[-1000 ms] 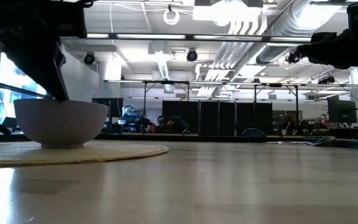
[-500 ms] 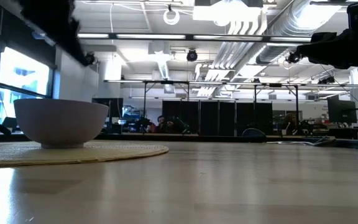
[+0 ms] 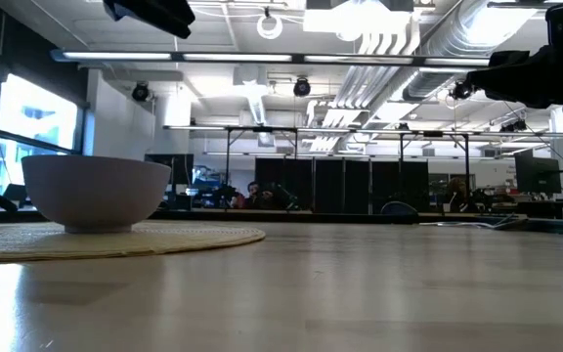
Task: Pick & Place Utensil
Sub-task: Put the silver spoon into the purple bowl
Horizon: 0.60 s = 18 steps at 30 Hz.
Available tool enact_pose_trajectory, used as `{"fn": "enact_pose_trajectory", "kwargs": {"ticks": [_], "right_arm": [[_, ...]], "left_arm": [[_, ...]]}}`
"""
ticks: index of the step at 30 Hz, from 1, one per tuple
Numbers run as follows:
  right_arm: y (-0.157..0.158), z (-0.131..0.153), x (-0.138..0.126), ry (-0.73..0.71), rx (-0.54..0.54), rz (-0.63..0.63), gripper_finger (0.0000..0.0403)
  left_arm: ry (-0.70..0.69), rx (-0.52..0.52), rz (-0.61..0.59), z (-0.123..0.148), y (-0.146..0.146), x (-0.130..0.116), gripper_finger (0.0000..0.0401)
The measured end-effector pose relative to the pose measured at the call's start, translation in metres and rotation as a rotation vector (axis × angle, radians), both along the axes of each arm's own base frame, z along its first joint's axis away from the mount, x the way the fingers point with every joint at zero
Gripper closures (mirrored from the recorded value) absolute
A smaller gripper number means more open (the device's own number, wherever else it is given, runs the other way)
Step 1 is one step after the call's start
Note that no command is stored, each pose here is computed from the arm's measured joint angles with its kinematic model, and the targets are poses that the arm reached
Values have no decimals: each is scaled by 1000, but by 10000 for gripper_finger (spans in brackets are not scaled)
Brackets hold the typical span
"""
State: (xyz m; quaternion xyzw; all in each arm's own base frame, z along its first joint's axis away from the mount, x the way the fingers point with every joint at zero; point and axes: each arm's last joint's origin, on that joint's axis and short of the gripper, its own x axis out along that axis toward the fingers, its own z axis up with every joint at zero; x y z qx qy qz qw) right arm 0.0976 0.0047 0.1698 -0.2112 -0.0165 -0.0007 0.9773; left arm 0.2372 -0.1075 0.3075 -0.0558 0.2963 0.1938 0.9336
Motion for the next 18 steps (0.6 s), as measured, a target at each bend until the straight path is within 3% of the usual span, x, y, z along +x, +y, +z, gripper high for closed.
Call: {"fn": "enact_pose_trajectory", "kwargs": {"ticks": [7, 18], "right_arm": [[0, 0, 0, 0, 0, 0, 391], [0, 4, 0, -45, -14, 4, 391]], "left_arm": [[-65, 4, -62, 5, -5, 9, 238], [-68, 40, -36, 1, -6, 13, 238]]}}
